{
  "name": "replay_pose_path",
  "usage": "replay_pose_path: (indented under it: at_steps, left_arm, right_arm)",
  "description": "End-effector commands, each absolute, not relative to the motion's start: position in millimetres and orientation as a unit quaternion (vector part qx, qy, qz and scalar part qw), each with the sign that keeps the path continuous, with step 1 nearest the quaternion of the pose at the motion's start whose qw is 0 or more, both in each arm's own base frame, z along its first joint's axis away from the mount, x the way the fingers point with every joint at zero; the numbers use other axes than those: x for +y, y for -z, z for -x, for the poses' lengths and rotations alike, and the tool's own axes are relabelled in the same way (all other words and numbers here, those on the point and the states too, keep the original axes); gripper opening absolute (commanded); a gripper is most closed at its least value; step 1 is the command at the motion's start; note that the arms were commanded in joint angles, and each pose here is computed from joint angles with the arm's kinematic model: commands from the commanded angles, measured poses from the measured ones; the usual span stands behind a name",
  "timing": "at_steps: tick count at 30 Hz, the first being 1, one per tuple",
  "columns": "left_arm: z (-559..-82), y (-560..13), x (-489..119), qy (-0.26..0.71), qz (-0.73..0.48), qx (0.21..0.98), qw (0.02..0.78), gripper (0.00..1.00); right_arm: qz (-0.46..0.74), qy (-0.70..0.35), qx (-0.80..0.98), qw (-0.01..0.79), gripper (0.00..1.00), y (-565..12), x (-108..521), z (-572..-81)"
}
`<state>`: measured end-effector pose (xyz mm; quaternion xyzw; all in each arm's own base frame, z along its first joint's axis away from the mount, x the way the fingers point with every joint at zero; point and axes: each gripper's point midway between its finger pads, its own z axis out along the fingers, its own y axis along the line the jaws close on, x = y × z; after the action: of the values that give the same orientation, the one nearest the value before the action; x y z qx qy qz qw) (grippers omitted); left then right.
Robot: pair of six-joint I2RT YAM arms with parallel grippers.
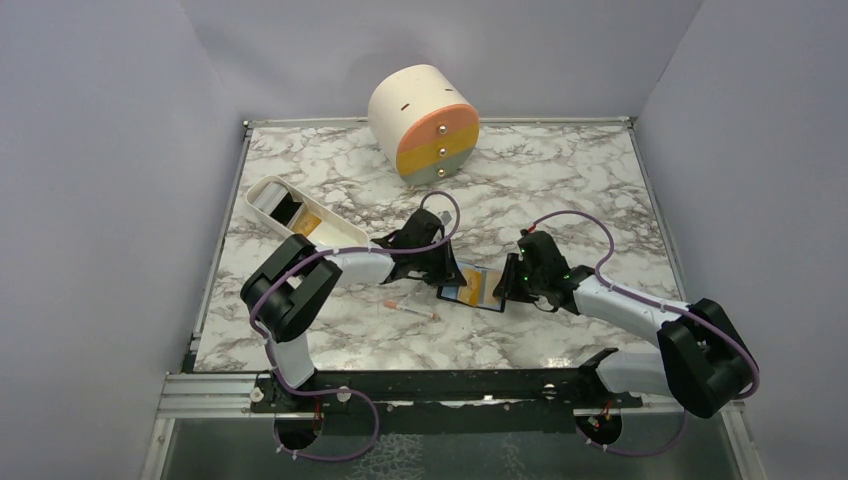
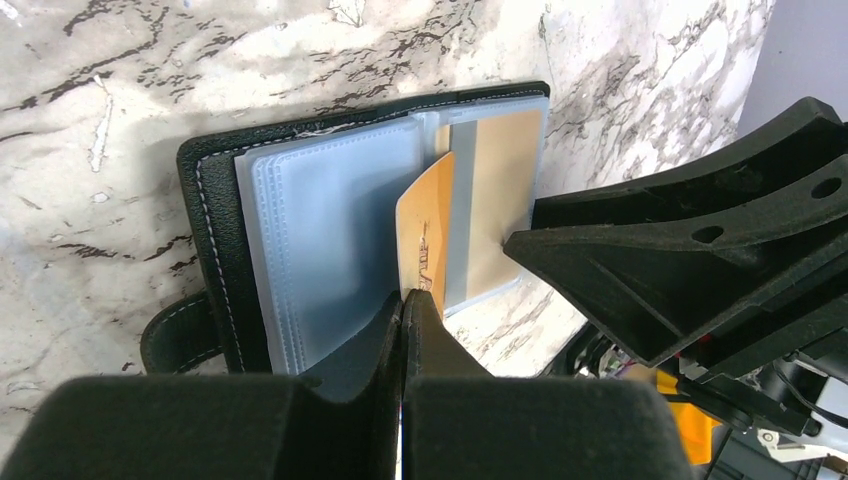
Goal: Put the credit cards into the card holder
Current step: Insert the credit card into the card holder.
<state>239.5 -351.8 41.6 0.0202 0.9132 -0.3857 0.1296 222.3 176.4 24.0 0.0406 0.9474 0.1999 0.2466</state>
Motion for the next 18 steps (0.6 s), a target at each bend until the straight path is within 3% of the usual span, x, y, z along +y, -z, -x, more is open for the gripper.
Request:
replay_pose_path:
  at_steps: [1,18]
  left_arm:
    - [-235.2,-25.2,-341.5,0.358,-0.009,0.924,0.132,0.00]
    - [-242.7,-21.2,-348.7,0.360,-0.003,0.923,0.133,0.00]
  right_arm:
    - [-0.039,-0.200,0.950,0.237,0.28,-26.0,177.2,-219.7]
    - [-0.046,-0.195,0.950,0.238,0.28,-23.1,174.7,-219.2]
